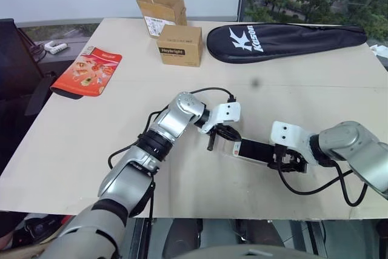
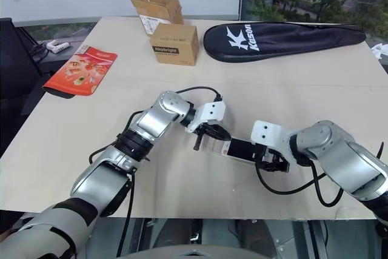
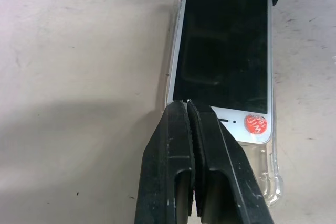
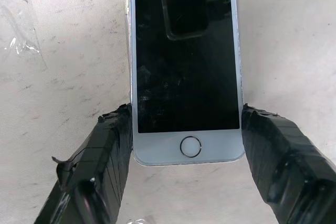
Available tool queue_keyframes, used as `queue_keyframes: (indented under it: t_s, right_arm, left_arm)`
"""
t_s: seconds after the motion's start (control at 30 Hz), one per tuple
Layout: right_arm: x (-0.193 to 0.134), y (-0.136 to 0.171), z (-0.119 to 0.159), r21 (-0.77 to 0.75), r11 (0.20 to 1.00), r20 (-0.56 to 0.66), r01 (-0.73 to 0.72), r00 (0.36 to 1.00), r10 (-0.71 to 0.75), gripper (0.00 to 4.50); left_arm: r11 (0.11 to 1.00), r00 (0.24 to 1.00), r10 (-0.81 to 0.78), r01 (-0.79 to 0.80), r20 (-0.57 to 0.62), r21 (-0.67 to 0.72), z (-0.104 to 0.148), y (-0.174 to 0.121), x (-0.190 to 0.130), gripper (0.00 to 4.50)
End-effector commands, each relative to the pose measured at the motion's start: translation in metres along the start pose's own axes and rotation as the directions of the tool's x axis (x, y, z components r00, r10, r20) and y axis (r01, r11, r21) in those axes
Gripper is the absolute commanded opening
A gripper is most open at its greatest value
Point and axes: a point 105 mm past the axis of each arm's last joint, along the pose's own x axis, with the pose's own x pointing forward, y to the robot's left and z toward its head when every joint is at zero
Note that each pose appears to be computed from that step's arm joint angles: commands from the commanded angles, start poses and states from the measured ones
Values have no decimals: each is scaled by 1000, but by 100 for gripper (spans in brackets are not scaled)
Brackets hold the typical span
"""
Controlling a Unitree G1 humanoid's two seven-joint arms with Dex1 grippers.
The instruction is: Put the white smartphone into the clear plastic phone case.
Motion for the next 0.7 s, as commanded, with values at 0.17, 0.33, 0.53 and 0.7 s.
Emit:
queue_keyframes:
  t_s: [0.17, 0.33, 0.53, 0.7]
  right_arm:
    - [-11, -4, 21, -50, 998, 88, 34, 996, -30, 419]
    - [-26, -17, 23, -6, 995, 123, 104, 987, -102, 445]
    - [-40, -12, -6, 38, 995, 29, 90, 995, -91, 445]
    - [-33, -3, -30, 62, 996, -52, 61, 997, -58, 276]
  left_arm:
    - [998, 996, -23, 18, -87, -52, -24, -7, 12, 0]
    - [999, 998, -17, 15, -56, -39, -17, -7, 12, 0]
    - [999, 998, 47, -46, 42, -20, 11, 3, -20, 0]
    - [994, 994, 103, -105, -42, -34, -10, 5, -48, 0]
